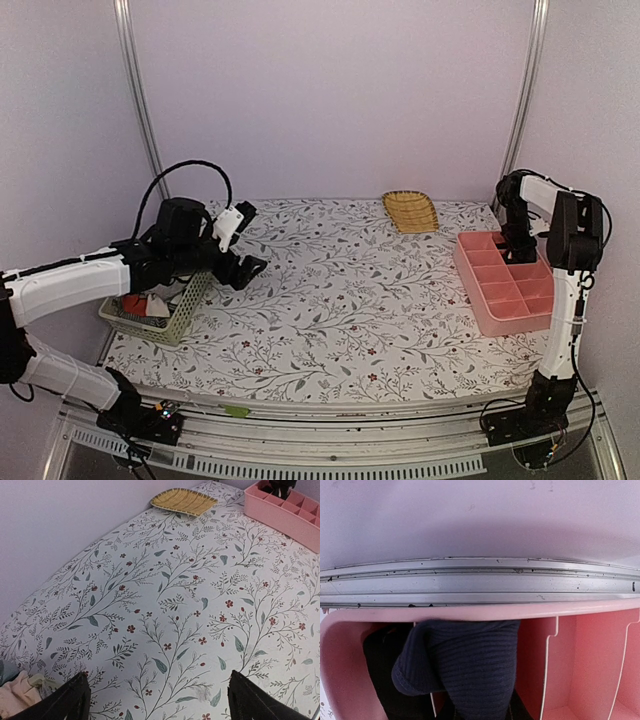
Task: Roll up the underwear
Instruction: Place the underwear in the storage box.
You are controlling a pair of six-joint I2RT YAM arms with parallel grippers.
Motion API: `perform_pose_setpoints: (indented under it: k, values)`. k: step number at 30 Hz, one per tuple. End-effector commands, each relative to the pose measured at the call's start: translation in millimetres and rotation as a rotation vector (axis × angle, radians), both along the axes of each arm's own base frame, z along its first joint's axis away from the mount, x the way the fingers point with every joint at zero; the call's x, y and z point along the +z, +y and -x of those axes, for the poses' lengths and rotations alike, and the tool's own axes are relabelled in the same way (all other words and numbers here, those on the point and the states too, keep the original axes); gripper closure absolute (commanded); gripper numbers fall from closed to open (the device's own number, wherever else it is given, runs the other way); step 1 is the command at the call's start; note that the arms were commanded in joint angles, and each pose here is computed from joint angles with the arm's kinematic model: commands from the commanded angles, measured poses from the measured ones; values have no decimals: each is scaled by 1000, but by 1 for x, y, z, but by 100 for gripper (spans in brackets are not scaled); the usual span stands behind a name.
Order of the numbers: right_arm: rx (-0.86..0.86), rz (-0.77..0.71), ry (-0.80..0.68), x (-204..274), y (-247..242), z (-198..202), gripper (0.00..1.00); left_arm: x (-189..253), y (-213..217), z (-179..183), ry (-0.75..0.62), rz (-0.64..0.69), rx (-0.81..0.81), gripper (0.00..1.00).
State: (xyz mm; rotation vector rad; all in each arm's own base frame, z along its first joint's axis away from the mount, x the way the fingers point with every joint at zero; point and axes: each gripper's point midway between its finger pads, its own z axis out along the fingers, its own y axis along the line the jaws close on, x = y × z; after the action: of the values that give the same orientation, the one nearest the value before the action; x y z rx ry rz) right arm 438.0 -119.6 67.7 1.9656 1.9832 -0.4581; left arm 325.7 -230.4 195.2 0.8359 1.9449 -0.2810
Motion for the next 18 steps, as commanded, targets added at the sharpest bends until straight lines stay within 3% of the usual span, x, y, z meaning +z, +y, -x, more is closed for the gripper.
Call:
perform_pose_setpoints:
  k: [1,3,8,11,18]
  values:
    - [6,-15,-26,-12,-4,-14,100,7,2,-9,-11,-3,23,4]
    - [7,-17,-31,-12,-4,-15,92,7,3,-10,-9,-4,26,4]
    - [-3,-26,-43,-13,-2,-17,87,6,2,-9,-5,0,25,4]
    - [-10,-35,-47,-12,-1,-16,75,5,3,-9,-6,-2,27,4]
    - [-21,-46,-66,-5,1,-16,59,6,2,-9,-10,3,22,4]
